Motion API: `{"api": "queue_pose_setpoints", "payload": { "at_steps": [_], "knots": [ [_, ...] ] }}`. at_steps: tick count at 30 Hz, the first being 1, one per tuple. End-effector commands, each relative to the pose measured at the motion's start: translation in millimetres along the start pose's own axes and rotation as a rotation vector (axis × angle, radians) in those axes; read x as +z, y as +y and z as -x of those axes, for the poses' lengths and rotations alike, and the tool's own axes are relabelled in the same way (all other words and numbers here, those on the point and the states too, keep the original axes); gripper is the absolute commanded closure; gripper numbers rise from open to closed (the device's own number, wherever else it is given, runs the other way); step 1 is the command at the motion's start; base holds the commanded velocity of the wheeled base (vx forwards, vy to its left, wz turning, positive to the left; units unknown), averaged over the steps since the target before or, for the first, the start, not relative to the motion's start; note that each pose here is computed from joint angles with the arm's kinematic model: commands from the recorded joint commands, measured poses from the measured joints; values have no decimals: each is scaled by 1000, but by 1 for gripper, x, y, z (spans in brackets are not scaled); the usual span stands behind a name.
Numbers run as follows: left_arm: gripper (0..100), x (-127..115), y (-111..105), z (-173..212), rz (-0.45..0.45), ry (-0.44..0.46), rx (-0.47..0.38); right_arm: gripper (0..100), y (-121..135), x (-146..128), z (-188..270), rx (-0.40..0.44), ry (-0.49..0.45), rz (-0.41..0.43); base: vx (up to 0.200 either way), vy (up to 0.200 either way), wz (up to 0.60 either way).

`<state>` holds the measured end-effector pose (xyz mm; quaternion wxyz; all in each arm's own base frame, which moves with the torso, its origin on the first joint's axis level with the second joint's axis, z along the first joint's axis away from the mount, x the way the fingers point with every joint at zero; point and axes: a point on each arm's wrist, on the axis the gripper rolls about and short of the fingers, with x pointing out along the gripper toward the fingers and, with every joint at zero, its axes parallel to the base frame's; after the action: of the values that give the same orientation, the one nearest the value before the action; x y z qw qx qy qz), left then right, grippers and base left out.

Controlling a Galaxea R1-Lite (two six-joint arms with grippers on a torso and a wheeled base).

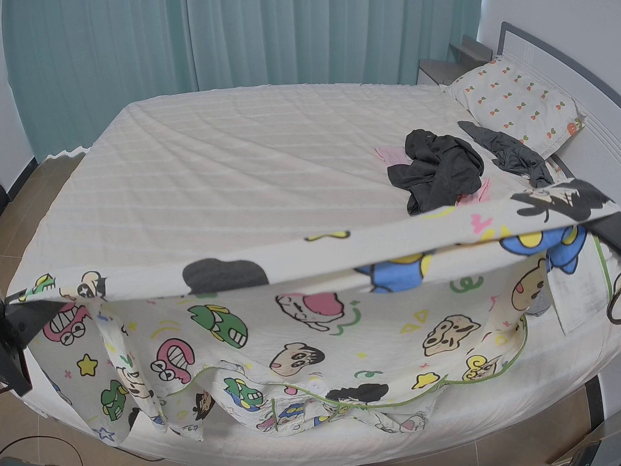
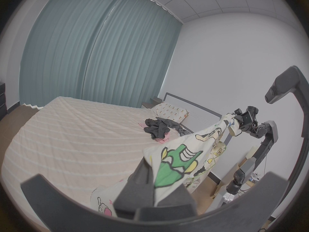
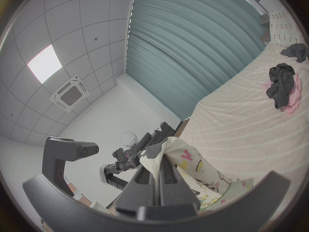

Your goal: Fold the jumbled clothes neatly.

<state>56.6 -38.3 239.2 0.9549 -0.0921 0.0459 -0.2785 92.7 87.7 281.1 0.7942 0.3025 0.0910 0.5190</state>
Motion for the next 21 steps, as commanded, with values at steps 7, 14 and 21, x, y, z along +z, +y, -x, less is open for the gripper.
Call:
{"api": "queue_pose_setpoints", "payload": {
  "at_steps": [7,14,21],
  "knots": [
    [100,-8,-1,-7,113,162,-29,100,-11,-6,-2,-51,87,-45,0,0,0],
    [100,-8,13,-61,146,232,111,100,-50,0,-27,-205,96,-74,0,0,0],
    [100,-25,40,-136,167,262,206,100,-106,-3,-58,-320,115,-92,0,0,0]
  ]
}}
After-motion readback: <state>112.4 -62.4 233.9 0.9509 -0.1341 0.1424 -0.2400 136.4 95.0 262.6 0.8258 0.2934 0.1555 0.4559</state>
